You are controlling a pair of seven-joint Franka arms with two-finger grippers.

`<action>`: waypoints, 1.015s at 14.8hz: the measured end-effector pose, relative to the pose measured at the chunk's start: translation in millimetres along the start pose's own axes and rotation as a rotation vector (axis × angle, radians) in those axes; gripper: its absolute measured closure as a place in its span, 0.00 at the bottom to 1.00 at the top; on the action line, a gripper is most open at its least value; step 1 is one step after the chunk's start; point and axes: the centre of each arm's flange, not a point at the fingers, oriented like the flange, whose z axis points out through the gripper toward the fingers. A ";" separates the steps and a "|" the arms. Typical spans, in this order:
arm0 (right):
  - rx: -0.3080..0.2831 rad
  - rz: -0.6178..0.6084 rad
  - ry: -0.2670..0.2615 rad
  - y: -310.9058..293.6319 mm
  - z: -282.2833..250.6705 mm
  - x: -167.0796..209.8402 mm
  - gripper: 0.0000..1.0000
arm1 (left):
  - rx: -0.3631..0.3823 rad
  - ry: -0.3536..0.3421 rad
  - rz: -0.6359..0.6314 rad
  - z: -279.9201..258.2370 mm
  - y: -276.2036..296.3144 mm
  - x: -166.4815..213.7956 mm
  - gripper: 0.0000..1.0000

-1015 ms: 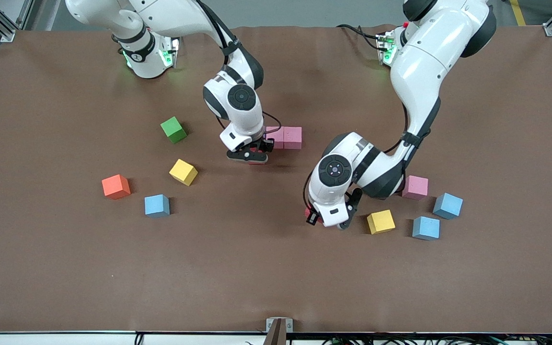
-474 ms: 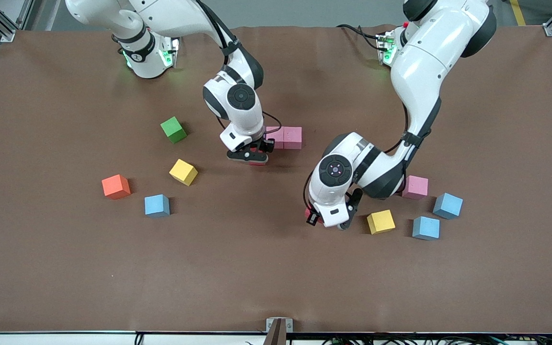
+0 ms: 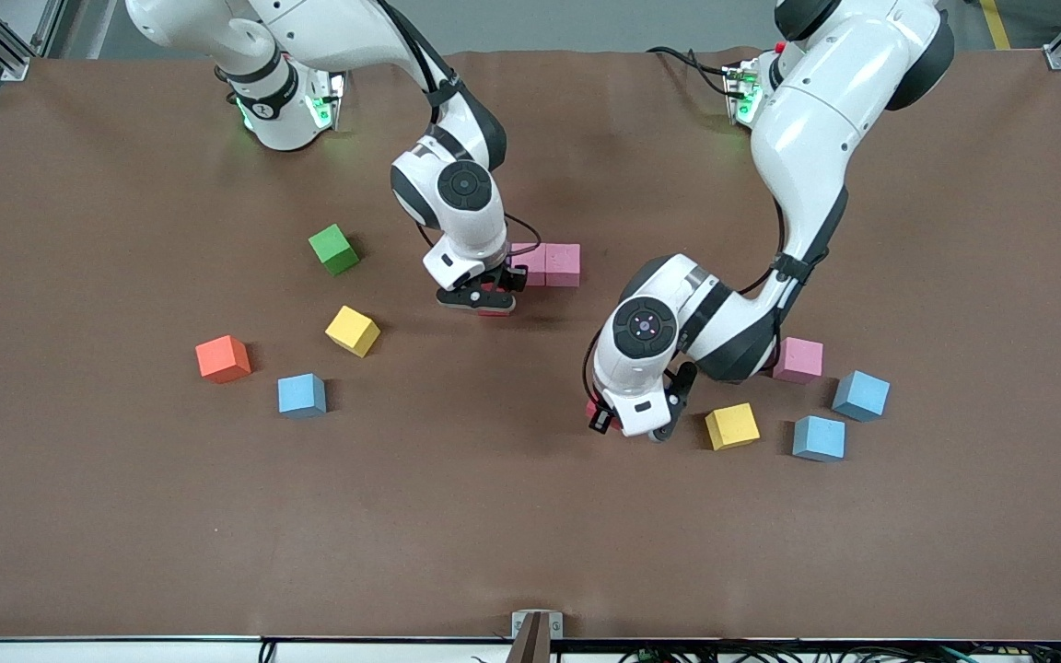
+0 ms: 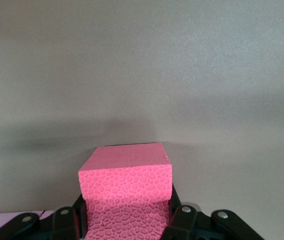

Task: Arrange 11 blocks into digit 3

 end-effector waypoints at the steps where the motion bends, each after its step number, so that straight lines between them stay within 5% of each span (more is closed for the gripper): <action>1: 0.001 0.000 0.000 -0.2 0.1 -0.3 0.41 | 0.000 0.000 0.000 0.0 0.0 0.1 0.39; 15: 0.011 -0.003 0.009 0.1 3.0 -2.8 0.41 | 0.000 0.000 0.000 0.0 0.0 -0.1 0.39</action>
